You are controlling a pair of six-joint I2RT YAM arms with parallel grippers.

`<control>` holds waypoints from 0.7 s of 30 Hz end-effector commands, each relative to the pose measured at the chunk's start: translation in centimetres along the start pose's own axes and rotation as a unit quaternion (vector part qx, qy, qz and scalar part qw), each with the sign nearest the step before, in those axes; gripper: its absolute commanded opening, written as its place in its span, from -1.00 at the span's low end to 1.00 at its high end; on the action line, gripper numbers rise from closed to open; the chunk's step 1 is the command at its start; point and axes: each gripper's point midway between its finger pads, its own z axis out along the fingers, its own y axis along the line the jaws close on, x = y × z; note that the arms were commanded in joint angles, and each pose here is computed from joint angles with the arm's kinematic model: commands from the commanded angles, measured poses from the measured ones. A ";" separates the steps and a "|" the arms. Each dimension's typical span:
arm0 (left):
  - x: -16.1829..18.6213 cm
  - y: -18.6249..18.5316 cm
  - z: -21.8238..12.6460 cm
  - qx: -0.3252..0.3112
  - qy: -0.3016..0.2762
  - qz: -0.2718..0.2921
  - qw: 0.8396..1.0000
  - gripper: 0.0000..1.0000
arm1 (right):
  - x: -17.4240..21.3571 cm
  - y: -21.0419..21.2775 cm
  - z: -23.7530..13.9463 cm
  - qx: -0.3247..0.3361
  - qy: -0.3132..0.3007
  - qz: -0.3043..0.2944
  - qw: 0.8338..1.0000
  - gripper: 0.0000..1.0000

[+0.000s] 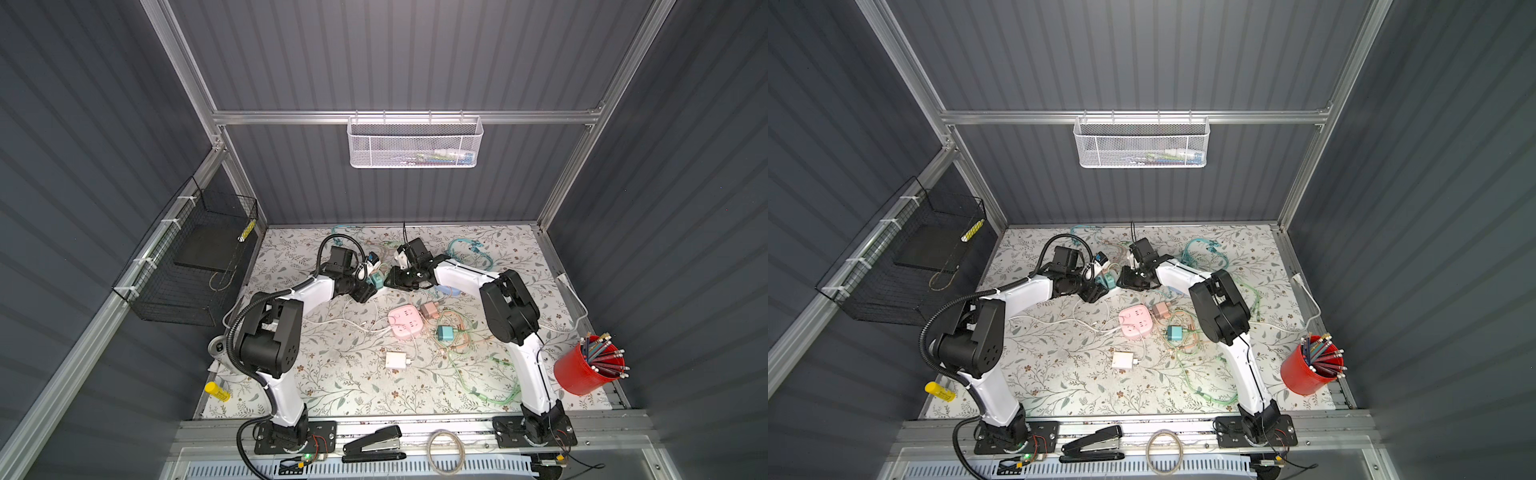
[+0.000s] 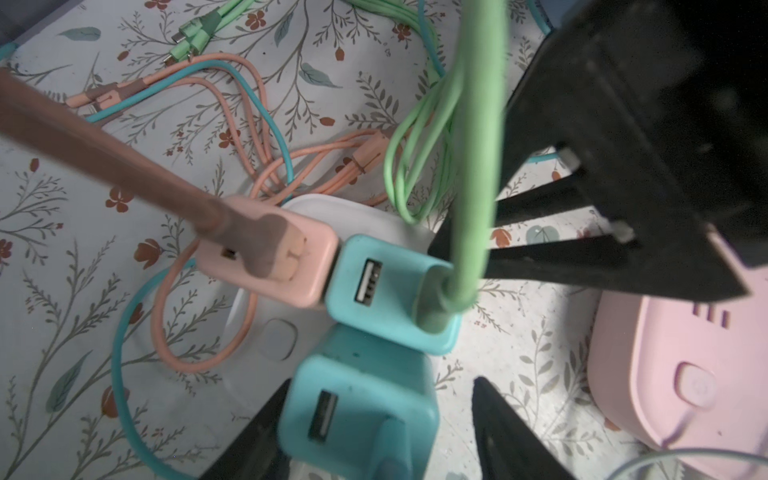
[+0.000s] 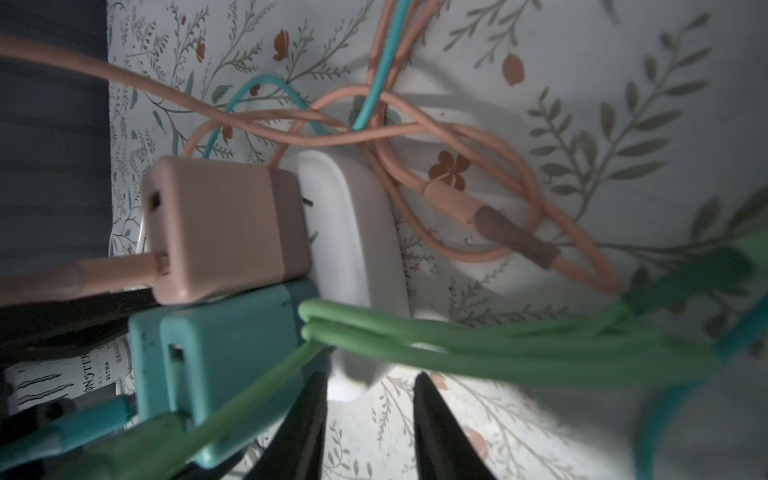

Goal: Pull the plug off the socket

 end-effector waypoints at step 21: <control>-1.0 -0.7 0.5 0.038 -0.021 0.024 0.999 0.14 | -1.0 -1.2 1.0 0.021 0.004 0.012 1.000 -0.23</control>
